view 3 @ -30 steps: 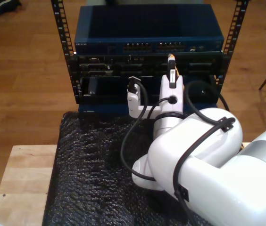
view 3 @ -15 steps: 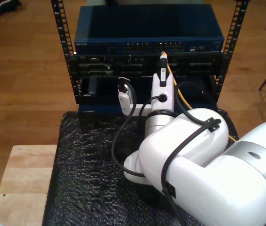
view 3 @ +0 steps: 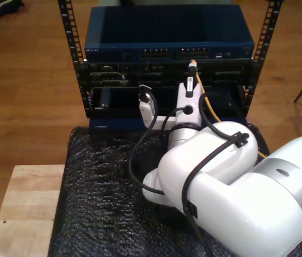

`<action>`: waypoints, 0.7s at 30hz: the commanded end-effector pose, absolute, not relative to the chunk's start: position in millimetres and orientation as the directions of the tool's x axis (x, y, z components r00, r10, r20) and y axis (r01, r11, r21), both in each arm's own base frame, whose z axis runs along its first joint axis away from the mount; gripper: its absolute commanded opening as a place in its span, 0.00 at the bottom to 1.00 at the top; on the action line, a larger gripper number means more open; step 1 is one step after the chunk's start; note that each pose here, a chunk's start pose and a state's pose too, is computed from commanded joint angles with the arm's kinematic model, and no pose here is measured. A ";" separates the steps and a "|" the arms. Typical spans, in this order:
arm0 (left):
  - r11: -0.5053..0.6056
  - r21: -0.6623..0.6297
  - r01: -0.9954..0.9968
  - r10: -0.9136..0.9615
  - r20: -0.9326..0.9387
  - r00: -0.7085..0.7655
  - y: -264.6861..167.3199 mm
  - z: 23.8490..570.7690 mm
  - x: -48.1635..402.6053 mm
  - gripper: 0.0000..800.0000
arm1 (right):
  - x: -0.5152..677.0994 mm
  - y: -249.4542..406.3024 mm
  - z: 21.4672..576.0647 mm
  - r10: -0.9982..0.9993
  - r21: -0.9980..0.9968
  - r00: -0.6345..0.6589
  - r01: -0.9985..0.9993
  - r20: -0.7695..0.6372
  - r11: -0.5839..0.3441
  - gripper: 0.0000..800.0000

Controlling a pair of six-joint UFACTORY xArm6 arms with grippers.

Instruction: Grab the cable and plug it in

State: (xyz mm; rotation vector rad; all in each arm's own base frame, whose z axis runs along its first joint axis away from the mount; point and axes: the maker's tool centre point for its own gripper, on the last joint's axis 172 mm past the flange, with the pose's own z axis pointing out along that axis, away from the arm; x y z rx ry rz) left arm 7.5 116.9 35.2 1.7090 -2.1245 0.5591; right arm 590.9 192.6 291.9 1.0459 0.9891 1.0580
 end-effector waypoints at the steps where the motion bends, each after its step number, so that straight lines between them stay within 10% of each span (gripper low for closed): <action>1: 0.190 -0.082 -0.978 -0.837 0.506 -0.206 116.9 35.2 7.9 1.00 | 592.1 188.9 290.1 0.971 0.970 0.207 -0.180 -0.122 0.161 0.00; 21: 0.192 -0.082 -0.978 -0.837 0.507 -0.206 116.9 35.2 7.5 1.00 | 613.6 153.5 283.5 0.978 0.982 0.207 -0.174 -0.030 0.067 0.00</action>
